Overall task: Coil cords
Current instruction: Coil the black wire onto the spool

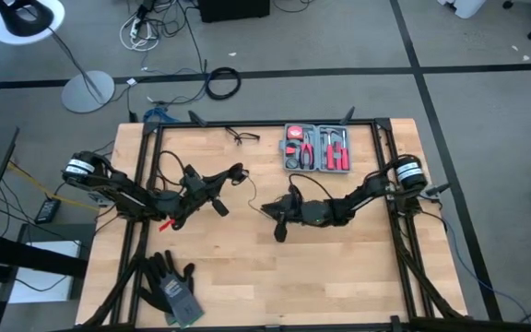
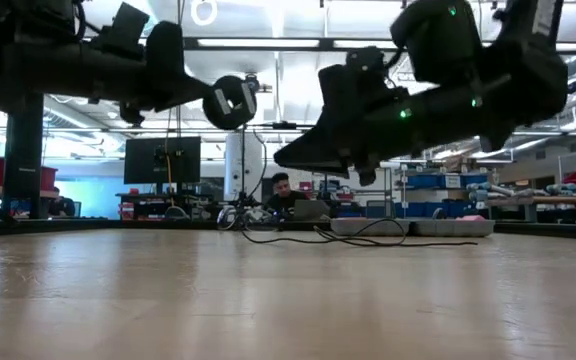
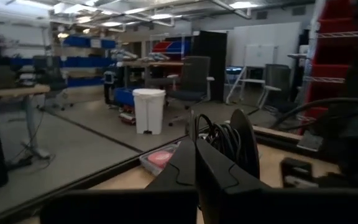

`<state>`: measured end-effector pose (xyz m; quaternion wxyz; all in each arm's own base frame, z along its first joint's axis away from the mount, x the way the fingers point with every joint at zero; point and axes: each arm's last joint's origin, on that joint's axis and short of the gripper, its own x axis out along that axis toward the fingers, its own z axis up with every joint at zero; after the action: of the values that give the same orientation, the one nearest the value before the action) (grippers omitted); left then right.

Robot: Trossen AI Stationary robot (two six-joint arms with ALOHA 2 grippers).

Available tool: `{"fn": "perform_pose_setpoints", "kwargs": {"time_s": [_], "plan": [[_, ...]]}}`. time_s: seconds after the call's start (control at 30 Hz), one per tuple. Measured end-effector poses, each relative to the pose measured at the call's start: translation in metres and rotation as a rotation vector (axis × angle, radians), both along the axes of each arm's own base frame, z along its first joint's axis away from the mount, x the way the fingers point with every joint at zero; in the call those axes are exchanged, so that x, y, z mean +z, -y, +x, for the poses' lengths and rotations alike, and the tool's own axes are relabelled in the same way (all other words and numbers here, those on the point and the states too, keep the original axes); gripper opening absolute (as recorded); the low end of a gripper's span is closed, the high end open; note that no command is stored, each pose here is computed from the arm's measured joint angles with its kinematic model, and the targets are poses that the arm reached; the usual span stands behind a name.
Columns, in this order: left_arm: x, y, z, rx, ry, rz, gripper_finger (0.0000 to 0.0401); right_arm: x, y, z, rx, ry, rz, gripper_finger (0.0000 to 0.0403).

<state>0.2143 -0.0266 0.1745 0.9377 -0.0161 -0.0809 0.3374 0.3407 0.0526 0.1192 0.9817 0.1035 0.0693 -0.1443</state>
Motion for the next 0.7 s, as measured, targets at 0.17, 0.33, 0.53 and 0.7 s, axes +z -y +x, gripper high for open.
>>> {"fn": "perform_pose_setpoints", "kwargs": {"time_s": [0.17,0.33,0.53,0.7], "plan": [[0.008,0.003,0.01,-0.023,-0.035,0.063,0.0,-0.021,0.002,0.014,-0.015,0.029,0.003,0.008],[0.009,0.004,0.011,-0.017,-0.036,0.068,0.0,-0.025,0.006,0.02,-0.024,0.044,-0.034,0.0115],[0.011,0.003,0.011,-0.008,-0.025,0.075,0.0,-0.024,0.015,0.02,-0.069,0.022,-0.104,0.013],[0.012,0.003,0.011,-0.007,-0.022,0.074,0.0,-0.023,0.022,0.024,-0.104,0.037,-0.083,0.0124]]}}
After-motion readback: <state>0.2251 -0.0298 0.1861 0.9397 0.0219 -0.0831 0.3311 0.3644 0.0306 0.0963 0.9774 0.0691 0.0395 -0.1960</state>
